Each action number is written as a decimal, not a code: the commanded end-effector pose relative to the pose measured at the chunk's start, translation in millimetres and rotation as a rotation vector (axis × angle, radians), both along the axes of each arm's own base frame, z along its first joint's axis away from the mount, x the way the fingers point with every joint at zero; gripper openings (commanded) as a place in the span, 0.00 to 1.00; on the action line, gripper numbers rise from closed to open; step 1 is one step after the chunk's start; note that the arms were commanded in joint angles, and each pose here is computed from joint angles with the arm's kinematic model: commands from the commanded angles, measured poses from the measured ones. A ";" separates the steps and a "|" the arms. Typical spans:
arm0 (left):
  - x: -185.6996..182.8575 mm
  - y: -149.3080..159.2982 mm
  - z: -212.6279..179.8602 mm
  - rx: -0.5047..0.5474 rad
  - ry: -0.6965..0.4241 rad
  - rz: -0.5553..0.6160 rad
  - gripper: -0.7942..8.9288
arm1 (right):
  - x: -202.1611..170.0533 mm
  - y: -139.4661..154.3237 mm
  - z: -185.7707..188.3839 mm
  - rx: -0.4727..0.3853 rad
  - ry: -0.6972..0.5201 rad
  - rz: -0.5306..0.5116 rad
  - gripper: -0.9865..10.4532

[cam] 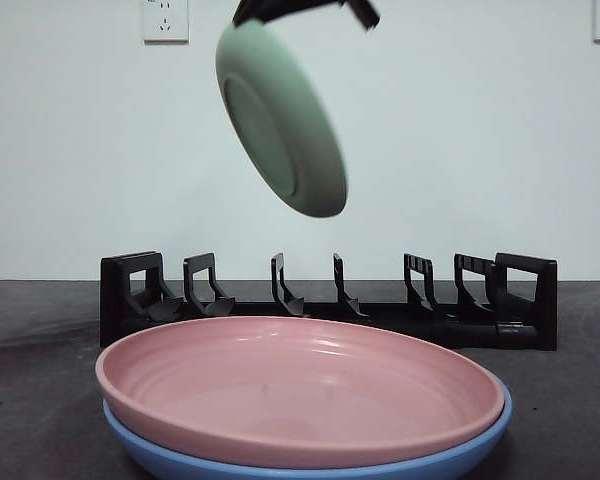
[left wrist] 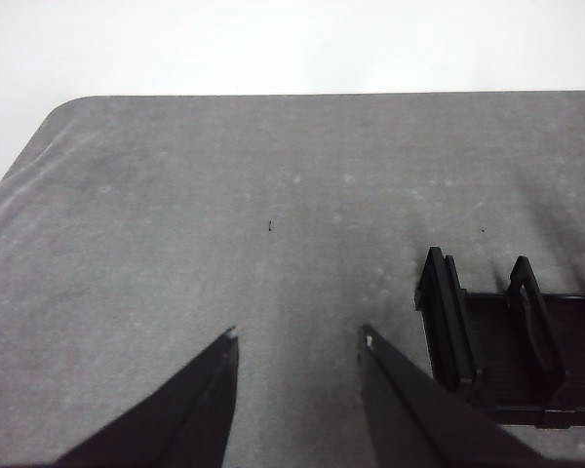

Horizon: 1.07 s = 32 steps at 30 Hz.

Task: Place the plate

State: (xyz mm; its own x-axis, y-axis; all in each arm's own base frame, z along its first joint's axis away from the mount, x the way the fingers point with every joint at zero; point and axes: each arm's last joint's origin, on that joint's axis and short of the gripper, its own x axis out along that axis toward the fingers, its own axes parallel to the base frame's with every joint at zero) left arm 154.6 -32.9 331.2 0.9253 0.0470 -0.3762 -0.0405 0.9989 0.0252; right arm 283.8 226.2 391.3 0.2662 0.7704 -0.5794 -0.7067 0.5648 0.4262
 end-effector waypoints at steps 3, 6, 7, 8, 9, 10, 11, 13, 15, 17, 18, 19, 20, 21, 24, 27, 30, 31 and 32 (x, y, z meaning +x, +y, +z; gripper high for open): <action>0.5 -0.3 6.6 -0.011 -0.026 0.002 0.28 | -32.9 -3.7 26.9 -0.127 -0.212 0.022 0.10; 0.7 -0.4 7.2 -0.013 -0.033 0.003 0.28 | -50.0 -5.5 34.2 -0.182 -0.265 0.008 0.10; 0.8 -0.4 7.4 -0.014 -0.034 0.003 0.28 | -54.8 -5.5 35.2 -0.184 -0.274 0.014 0.10; 0.8 -0.4 7.5 -0.016 -0.036 0.003 0.28 | -60.1 -5.9 35.7 -0.184 -0.280 0.021 0.10; 0.9 -0.4 7.7 -0.021 -0.038 0.005 0.28 | -64.4 -6.1 35.1 -0.188 -0.285 0.024 0.10; 0.9 -0.4 7.8 -0.030 -0.040 0.008 0.28 | -69.8 -6.3 33.8 -0.195 -0.294 0.023 0.10; 0.9 -0.4 7.9 -0.035 -0.041 0.010 0.28 | -74.3 -6.2 31.7 -0.203 -0.303 0.021 0.10; 1.0 -0.5 8.0 -0.036 -0.042 0.011 0.28 | -87.0 -5.9 24.2 -0.229 -0.330 0.012 0.10; 1.0 -0.5 8.1 -0.036 -0.043 0.011 0.28 | -100.0 -6.0 15.0 -0.241 -0.355 0.015 0.10; 1.2 -0.5 8.5 -0.038 -0.048 0.010 0.28 | -114.7 -7.6 5.4 -0.245 -0.386 0.019 0.10; 1.3 -0.5 8.8 -0.038 -0.050 0.010 0.28 | -124.3 -8.2 -1.4 -0.245 -0.404 0.025 0.10; 1.3 -0.5 8.9 -0.039 -0.052 0.010 0.28 | -131.7 -9.2 -5.7 -0.241 -0.414 0.030 0.10; 1.3 -0.5 8.9 -0.039 -0.052 0.010 0.28 | -138.7 -9.7 -10.5 -0.240 -0.423 0.035 0.10; 1.4 -0.5 9.0 -0.039 -0.053 0.010 0.28 | -147.7 -10.3 -16.8 -0.238 -0.431 0.040 0.10; 1.4 -0.6 9.2 -0.040 -0.055 0.010 0.27 | -167.6 -11.1 -31.7 -0.255 -0.449 0.051 0.10; 1.4 -0.6 9.2 -0.040 -0.055 0.010 0.27 | -185.7 -7.8 -48.5 -0.311 -0.470 0.064 0.10; 1.4 -0.6 9.2 -0.040 -0.055 0.010 0.27 | -204.9 -1.5 -64.6 -0.368 -0.501 0.100 0.10; 1.4 -0.6 9.2 -0.040 -0.055 0.010 0.27 | -210.0 1.5 -69.6 -0.379 -0.508 0.114 0.10; 1.4 -0.6 9.2 -0.040 -0.055 0.010 0.27 | -215.5 4.2 -74.3 -0.387 -0.512 0.127 0.10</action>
